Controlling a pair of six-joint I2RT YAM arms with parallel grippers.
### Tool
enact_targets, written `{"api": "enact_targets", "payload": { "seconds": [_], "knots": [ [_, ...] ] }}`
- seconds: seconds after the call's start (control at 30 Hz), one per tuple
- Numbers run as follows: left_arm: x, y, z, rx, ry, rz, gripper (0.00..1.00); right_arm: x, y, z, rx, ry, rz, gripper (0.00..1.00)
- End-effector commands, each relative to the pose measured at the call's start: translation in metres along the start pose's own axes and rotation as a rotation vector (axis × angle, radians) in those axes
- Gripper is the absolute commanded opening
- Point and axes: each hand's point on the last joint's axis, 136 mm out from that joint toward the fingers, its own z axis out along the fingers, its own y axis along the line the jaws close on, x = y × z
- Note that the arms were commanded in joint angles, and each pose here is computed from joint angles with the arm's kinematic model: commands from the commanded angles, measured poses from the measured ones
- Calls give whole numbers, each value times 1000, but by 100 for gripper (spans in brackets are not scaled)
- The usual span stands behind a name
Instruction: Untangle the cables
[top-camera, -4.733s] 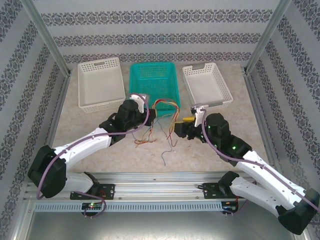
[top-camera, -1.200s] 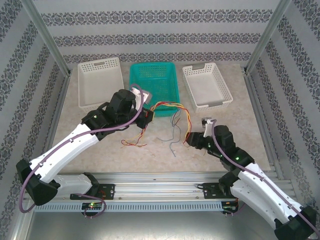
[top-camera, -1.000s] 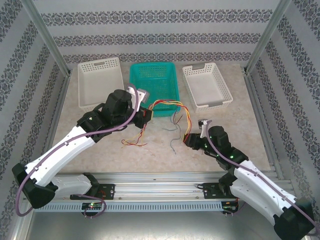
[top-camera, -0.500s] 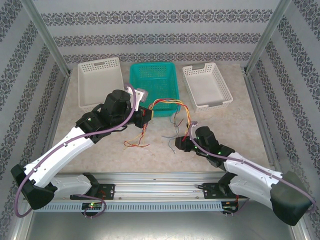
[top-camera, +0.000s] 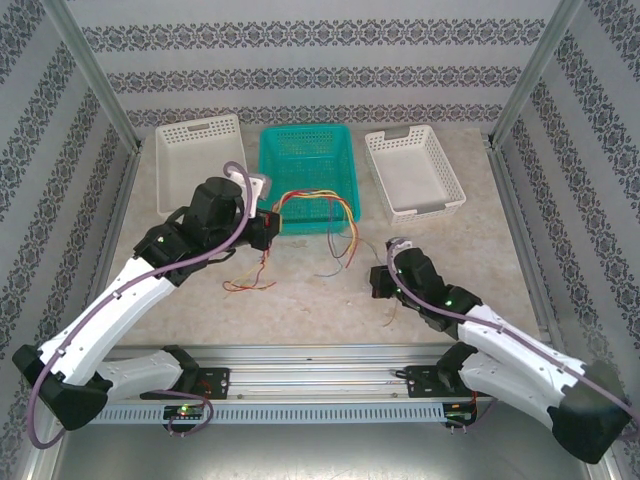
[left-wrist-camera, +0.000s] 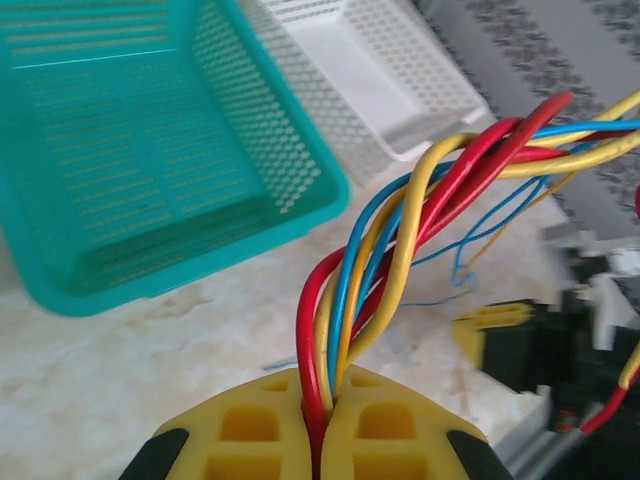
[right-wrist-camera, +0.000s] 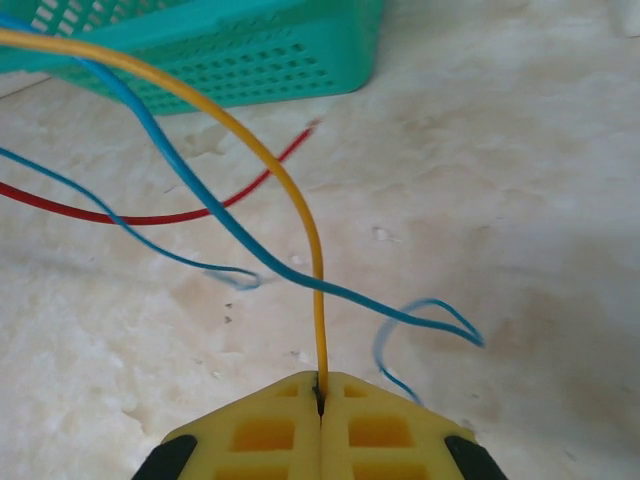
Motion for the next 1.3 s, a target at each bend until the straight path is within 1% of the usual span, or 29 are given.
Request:
{"api": "enact_targets", "payload": {
  "seconds": [0.0,0.17,0.37,0.43,0.53,0.67,0.8,0.9,1.03,1.2,1.23,1.27],
  "knots": [
    [14,32,-6,-109,52,-9,0,-8,-25,-23,113,-8,32,0],
    [24,62,-11,-184,74,-64,0,-32,-40,-56,142,-66,105,0],
    [29,86,-26,-277,49,-76,0,-54,-63,-81,230,-86,189,0],
    [30,94,-35,-314,31,-73,0,-62,-71,-91,247,-128,233,0],
    [32,103,-47,-359,11,-70,0,-74,-81,-106,262,-179,295,0],
    [36,110,-58,-395,-9,-63,0,-88,-88,-120,267,-217,352,0],
    [44,116,-56,-418,1,-50,0,-104,-89,-134,275,-278,386,0],
    [49,112,-46,-373,14,-73,0,-114,-79,-133,217,-294,397,0],
    [51,93,-19,-237,39,-129,0,-122,-64,-116,102,-253,421,0],
    [38,68,3,-69,-6,-210,0,-124,-39,-99,-19,-205,363,0],
    [36,62,6,-35,-14,-216,0,-123,-34,-97,-27,-192,342,1],
    [33,57,9,-11,-25,-220,0,-122,-30,-95,-29,-177,311,14]
  ]
}}
